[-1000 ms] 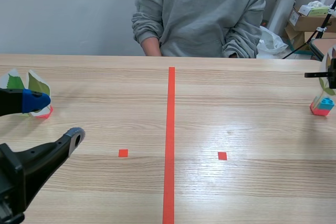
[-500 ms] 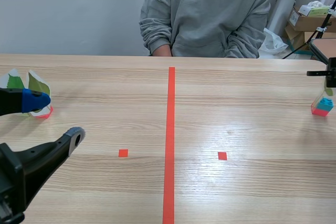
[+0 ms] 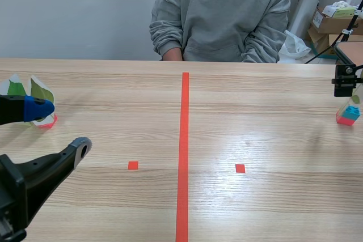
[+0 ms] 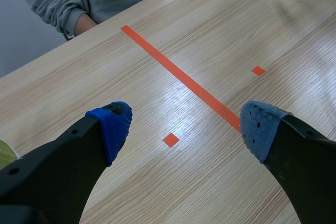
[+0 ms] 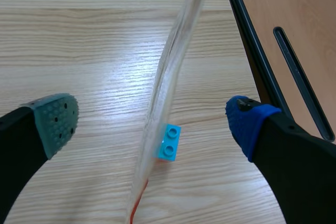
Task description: Do the leaf sorting experiment
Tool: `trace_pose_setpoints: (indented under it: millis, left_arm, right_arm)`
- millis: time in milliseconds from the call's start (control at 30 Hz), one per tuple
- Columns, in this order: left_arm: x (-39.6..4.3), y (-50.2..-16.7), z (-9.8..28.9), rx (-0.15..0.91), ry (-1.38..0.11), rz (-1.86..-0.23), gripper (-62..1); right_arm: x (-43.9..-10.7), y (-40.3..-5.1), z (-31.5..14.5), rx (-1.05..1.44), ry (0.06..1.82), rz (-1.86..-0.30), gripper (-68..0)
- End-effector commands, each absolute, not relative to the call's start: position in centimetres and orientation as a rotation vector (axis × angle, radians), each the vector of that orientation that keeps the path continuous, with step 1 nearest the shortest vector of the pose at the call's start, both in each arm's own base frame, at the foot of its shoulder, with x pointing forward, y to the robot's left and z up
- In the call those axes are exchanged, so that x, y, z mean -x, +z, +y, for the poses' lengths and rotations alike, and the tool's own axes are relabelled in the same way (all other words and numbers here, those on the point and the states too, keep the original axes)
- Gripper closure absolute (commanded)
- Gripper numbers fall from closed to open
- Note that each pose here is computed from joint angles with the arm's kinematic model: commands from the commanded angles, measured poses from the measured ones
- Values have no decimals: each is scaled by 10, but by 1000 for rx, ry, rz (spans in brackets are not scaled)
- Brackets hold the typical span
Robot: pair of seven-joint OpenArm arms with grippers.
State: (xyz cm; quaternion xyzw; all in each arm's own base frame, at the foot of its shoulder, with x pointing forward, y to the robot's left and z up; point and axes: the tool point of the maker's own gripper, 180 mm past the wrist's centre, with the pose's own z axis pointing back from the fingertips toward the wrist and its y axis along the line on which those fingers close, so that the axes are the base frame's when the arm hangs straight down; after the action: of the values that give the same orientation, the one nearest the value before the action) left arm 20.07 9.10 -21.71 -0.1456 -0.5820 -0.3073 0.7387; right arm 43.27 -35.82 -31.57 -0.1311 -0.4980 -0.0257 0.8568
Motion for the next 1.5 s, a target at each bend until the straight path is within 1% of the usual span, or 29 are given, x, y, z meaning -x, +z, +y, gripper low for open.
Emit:
trace_pose_setpoints:
  millis: [0,200,400,567,800,933,1067,1200,1467]
  left_arm:
    - [-201,-207,85,341,-668,-1313,-450]
    - [-201,-207,85,341,-668,-1313,-450]
    - [-201,-207,85,341,-668,-1313,-450]
    - [-201,-207,85,341,-667,-1314,-450]
    - [-201,-206,85,344,-667,-1320,-450]
    - [-202,-204,84,350,-664,-1335,-450]
    - [-202,-202,84,370,-635,-1337,-450]
    - [-204,-198,86,402,-573,-1345,-450]
    - [-213,-187,100,412,-470,-1380,-450]
  right_arm:
    - [-440,-284,-367,314,-35,-1114,-608]
    - [-430,-257,-364,366,39,-1142,-611]
    - [-409,-228,-358,374,61,-1194,-611]
    - [-383,-217,-323,259,170,-1230,-610]
    - [-338,-198,-270,50,298,-1294,-610]
    - [-315,-189,-242,-61,382,-1295,-611]
    - [-292,-184,-212,-166,493,-1278,-611]
    - [-268,-184,-180,-274,606,-1251,-611]
    - [-238,-205,-161,-341,583,-1163,-611]
